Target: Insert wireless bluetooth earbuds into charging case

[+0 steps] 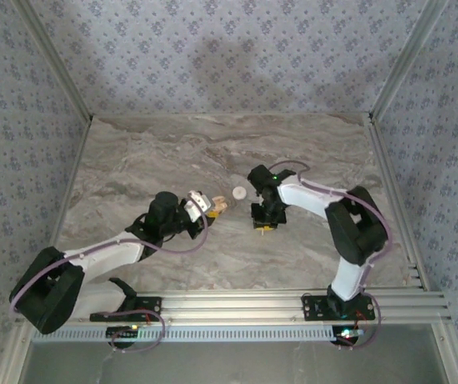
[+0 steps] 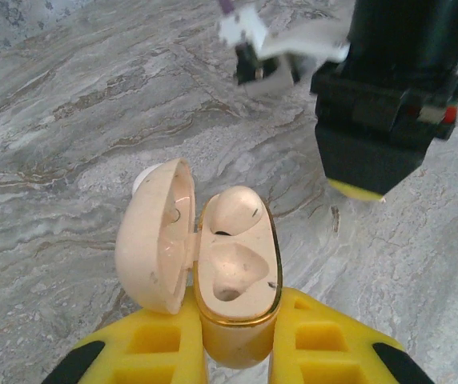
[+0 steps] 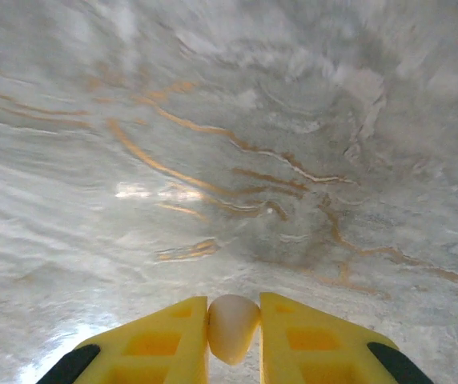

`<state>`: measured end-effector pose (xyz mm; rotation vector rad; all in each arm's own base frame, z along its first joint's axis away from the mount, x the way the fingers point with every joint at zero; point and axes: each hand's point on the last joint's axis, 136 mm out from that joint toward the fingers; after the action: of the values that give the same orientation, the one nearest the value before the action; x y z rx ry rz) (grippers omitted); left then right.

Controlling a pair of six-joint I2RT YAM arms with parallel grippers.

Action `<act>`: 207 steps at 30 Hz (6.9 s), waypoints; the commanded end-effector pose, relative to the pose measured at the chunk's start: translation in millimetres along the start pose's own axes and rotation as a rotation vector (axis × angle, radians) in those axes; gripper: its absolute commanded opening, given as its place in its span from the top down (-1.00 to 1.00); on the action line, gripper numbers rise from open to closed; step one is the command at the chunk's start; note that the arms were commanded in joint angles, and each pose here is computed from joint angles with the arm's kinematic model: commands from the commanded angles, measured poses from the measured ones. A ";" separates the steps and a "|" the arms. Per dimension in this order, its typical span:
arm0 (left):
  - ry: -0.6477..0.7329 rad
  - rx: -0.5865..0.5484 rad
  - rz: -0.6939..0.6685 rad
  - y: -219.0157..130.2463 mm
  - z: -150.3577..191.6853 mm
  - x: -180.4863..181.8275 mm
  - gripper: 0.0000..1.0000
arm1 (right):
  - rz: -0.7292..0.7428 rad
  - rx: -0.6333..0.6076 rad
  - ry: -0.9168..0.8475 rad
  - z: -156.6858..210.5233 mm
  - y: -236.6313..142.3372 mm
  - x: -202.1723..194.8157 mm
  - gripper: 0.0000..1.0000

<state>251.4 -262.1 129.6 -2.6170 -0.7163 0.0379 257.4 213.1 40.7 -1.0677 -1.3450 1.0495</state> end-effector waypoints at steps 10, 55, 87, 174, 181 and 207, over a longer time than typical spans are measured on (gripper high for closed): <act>-0.011 -0.151 0.105 13.5 -39.6 -11.4 0.78 | -0.346 -0.649 -0.203 -44.8 -128.5 46.1 0.57; -0.007 -0.314 0.140 -5.6 -107.2 -15.8 0.79 | -0.591 -0.814 -0.669 -10.4 -175.3 148.3 0.56; 0.008 -0.344 0.128 -17.8 -118.7 -16.1 0.78 | -0.489 -0.780 -0.673 -7.0 -163.6 125.0 0.33; 0.043 -0.336 0.128 -23.8 -118.0 -19.1 0.78 | -0.538 -0.600 -0.543 -19.3 -158.1 121.2 0.33; 0.051 -0.338 0.140 -24.6 -117.9 -21.4 0.78 | -0.562 -0.581 -0.610 -12.3 -156.8 128.3 0.33; 0.044 -0.326 0.118 -23.9 -115.5 -18.0 0.78 | -0.587 -0.657 -0.629 -5.2 -194.1 128.3 0.21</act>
<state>242.8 -291.5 205.0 -2.8654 -0.6109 0.0179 254.9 300.1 241.6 -0.6928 -2.4255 0.5351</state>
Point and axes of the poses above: each hand's point on the last joint's axis, 136 mm out from that joint toward the fingers, its own y axis out along the fingers, its own x axis along the line the jaws close on, z = x × y, and after that the axes turned 2 degrees about y, right-handed
